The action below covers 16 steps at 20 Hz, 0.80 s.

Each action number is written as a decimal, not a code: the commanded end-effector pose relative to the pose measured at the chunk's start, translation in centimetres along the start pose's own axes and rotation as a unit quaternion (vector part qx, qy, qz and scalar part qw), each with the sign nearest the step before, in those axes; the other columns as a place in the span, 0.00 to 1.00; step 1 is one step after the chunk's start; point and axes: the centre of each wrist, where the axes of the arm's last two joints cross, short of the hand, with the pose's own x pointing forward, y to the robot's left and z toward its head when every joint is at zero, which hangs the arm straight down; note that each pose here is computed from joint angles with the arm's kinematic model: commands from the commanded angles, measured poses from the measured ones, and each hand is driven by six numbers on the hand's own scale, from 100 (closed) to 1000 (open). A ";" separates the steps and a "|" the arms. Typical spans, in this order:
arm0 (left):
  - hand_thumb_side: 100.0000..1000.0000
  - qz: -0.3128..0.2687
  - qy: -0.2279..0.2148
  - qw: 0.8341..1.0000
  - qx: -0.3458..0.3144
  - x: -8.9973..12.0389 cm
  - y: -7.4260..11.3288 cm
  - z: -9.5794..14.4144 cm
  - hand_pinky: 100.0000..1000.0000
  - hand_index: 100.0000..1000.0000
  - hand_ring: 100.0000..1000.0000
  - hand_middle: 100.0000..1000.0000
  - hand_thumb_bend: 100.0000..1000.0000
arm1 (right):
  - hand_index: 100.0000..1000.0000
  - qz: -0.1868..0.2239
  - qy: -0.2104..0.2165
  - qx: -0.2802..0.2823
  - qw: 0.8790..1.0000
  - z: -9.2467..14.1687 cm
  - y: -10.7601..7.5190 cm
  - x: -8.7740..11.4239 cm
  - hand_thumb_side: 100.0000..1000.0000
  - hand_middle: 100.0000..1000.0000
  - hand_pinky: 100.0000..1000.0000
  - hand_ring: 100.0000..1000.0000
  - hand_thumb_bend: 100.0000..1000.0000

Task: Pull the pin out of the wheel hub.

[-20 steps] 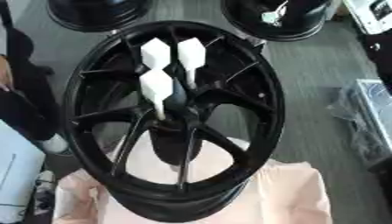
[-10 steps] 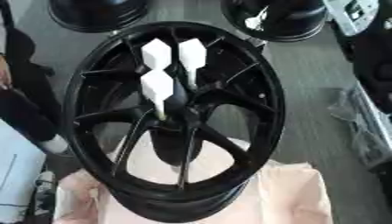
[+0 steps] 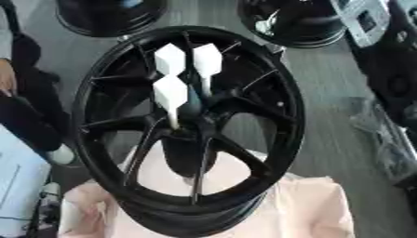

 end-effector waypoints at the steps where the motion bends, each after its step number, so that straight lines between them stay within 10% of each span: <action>1: 0.77 -0.007 -0.013 1.000 0.002 0.8 0.6 -0.4 0.51 0.65 0.73 0.61 0.11 | 0.83 0.008 0.008 -0.015 1.000 0.5 -1.1 0.1 0.41 0.73 0.79 0.78 0.00; 7: 0.78 -0.006 -0.008 1.000 0.004 0.6 0.6 -0.3 0.51 0.65 0.73 0.61 0.12 | 0.84 -0.019 -0.004 -0.033 0.999 0.4 -0.7 0.6 0.41 0.73 0.79 0.78 0.03; 12: 0.78 -0.005 -0.004 1.000 0.005 0.4 0.6 -0.3 0.50 0.65 0.73 0.61 0.12 | 0.88 -0.016 -0.055 -0.016 0.998 0.4 -1.1 1.9 0.23 0.75 0.83 0.81 0.01; 16: 0.78 -0.004 -0.002 1.000 0.008 0.3 0.7 -0.3 0.50 0.65 0.73 0.60 0.12 | 0.90 0.012 -0.081 0.004 0.997 0.6 -1.7 2.6 0.40 0.76 0.84 0.82 0.00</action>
